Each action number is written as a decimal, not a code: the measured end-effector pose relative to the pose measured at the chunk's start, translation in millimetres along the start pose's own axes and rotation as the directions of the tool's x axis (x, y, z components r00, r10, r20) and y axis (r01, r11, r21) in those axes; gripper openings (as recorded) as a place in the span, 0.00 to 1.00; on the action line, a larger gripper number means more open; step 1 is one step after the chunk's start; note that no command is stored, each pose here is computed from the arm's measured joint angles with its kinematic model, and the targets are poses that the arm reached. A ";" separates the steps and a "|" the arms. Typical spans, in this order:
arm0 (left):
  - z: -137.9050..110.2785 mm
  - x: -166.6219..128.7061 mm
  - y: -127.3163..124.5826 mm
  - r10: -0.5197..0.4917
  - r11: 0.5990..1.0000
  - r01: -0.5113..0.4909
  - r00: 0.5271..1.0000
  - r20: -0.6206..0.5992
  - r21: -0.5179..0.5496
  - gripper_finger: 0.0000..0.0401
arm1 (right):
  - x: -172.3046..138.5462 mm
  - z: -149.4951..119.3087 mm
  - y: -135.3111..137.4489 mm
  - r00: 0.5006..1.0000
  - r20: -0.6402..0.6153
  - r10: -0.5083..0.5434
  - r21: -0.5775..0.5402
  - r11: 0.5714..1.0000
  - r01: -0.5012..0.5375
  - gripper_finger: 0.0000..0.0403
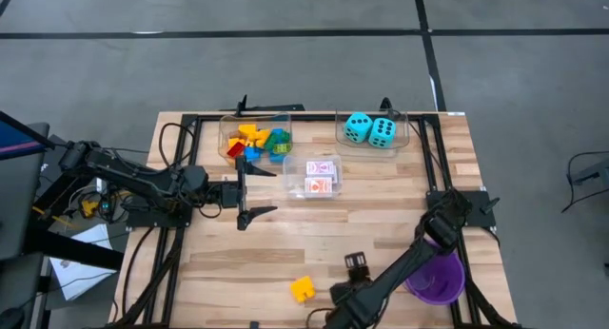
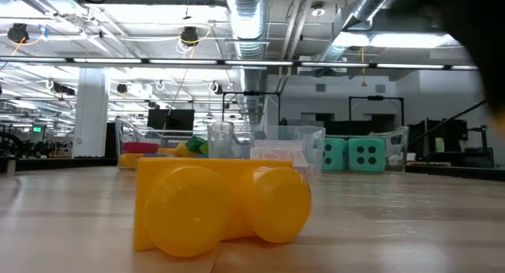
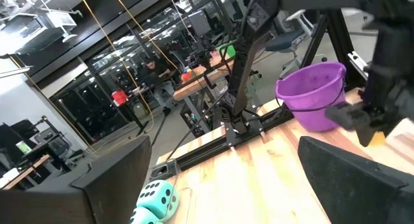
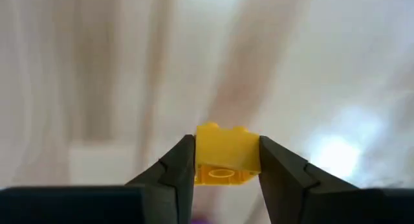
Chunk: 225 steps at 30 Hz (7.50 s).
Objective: Pick & Place Toys
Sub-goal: Put the yellow game piece into the top left transparent bin
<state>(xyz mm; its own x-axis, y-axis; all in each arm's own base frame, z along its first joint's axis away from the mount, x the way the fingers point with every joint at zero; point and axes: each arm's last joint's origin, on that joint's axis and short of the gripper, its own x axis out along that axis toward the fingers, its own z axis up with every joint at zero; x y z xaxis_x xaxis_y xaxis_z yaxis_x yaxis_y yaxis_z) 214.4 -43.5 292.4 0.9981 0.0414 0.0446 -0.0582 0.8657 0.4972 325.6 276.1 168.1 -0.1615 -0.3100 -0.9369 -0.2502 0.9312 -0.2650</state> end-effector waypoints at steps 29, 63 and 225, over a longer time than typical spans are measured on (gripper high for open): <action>0.5 7.0 0.1 -0.105 0.974 0.125 0.988 0.113 -0.189 0.96 | -110.3 -47.5 -45.2 0.115 0.527 -0.842 0.622 0.474 0.623 0.31; -7.1 15.4 8.4 -0.387 0.738 0.438 0.898 0.210 -0.513 0.96 | -96.9 -12.4 -138.2 0.188 0.308 -0.933 0.545 0.335 0.769 0.31; -4.0 38.2 -85.4 0.250 0.827 -0.247 0.966 0.064 0.504 0.23 | -3.8 -8.4 -200.5 -0.477 0.851 -0.220 -0.049 0.870 -0.490 0.33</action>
<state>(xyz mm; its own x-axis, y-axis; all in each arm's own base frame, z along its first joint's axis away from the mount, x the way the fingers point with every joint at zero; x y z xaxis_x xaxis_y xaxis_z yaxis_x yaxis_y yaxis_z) 257.6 -113.9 248.2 0.9487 0.2248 0.2225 -0.3040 0.4546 0.8372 368.5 88.9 226.7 0.9446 0.1058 0.3108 -0.1856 0.9529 0.2397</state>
